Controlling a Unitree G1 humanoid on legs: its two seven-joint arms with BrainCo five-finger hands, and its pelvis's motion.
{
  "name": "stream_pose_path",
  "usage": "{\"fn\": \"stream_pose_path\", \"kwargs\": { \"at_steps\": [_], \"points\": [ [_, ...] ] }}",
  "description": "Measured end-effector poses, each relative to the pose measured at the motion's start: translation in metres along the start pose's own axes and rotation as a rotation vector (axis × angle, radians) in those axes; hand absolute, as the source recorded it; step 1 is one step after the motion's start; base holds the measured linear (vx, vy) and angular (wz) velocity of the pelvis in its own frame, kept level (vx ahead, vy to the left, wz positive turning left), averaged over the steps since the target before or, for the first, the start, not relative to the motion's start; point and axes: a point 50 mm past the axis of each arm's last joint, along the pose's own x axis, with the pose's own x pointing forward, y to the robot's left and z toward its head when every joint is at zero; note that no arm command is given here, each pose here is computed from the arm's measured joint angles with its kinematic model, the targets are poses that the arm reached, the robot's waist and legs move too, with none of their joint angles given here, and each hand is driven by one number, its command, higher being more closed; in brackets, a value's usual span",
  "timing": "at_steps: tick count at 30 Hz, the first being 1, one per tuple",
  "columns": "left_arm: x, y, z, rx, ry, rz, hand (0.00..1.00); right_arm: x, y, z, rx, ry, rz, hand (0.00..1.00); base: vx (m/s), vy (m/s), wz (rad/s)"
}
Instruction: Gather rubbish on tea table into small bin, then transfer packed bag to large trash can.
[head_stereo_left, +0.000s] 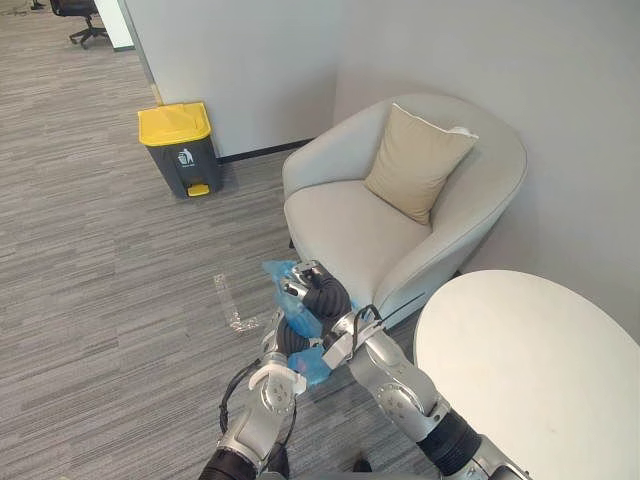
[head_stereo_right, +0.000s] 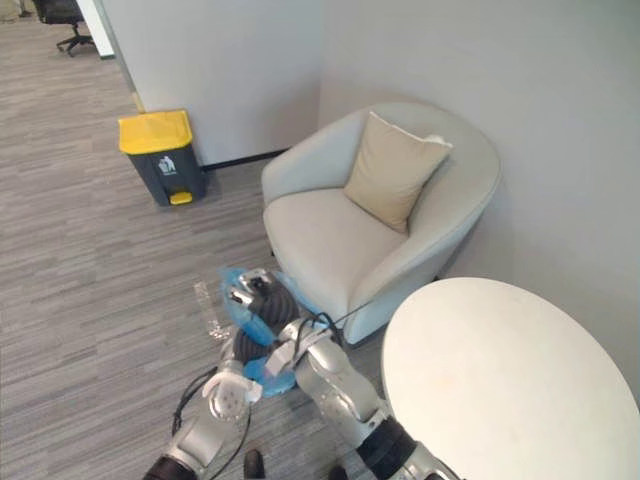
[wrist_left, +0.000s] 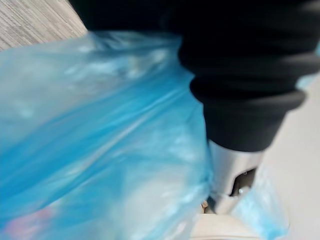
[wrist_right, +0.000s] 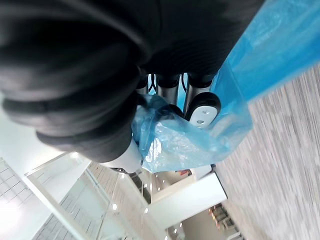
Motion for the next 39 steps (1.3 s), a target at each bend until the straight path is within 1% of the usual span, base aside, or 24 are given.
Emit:
{"fn": "stream_pose_path", "kwargs": {
  "at_steps": [2,9,10,19,28,34,36,39],
  "points": [
    [0.000,0.001,0.000,-0.006,0.004,0.005,0.00,0.002,0.009,0.003,0.038,-0.017,0.036,1.00,0.04,-0.001,-0.02],
    [0.000,0.001,0.000,-0.010,0.009,0.023,0.00,0.005,0.024,-0.004,0.101,0.006,0.090,1.00,0.00,0.000,-0.03],
    [0.001,0.002,0.000,-0.009,0.006,0.026,1.00,0.006,0.027,-0.005,0.105,0.012,0.105,1.00,0.00,0.000,-0.09],
    [0.016,0.007,0.006,0.022,-0.001,0.070,1.00,0.006,0.040,-0.013,0.178,0.052,0.164,1.00,0.01,0.002,-0.09],
    [0.024,0.016,0.008,-0.027,0.021,0.105,1.00,0.003,0.044,-0.018,0.192,0.065,0.201,1.00,0.03,0.005,-0.03],
    [0.024,0.016,0.006,-0.047,0.034,0.104,1.00,-0.008,0.042,-0.027,0.230,0.078,0.188,1.00,0.00,0.000,0.00],
    [0.025,0.017,0.005,-0.065,0.043,0.106,1.00,-0.012,0.040,-0.029,0.210,0.077,0.175,1.00,0.00,0.000,0.00],
    [0.024,0.020,0.001,-0.103,0.072,0.116,1.00,-0.021,0.025,-0.030,0.179,0.063,0.095,1.00,0.00,0.000,0.00]
  ]
}}
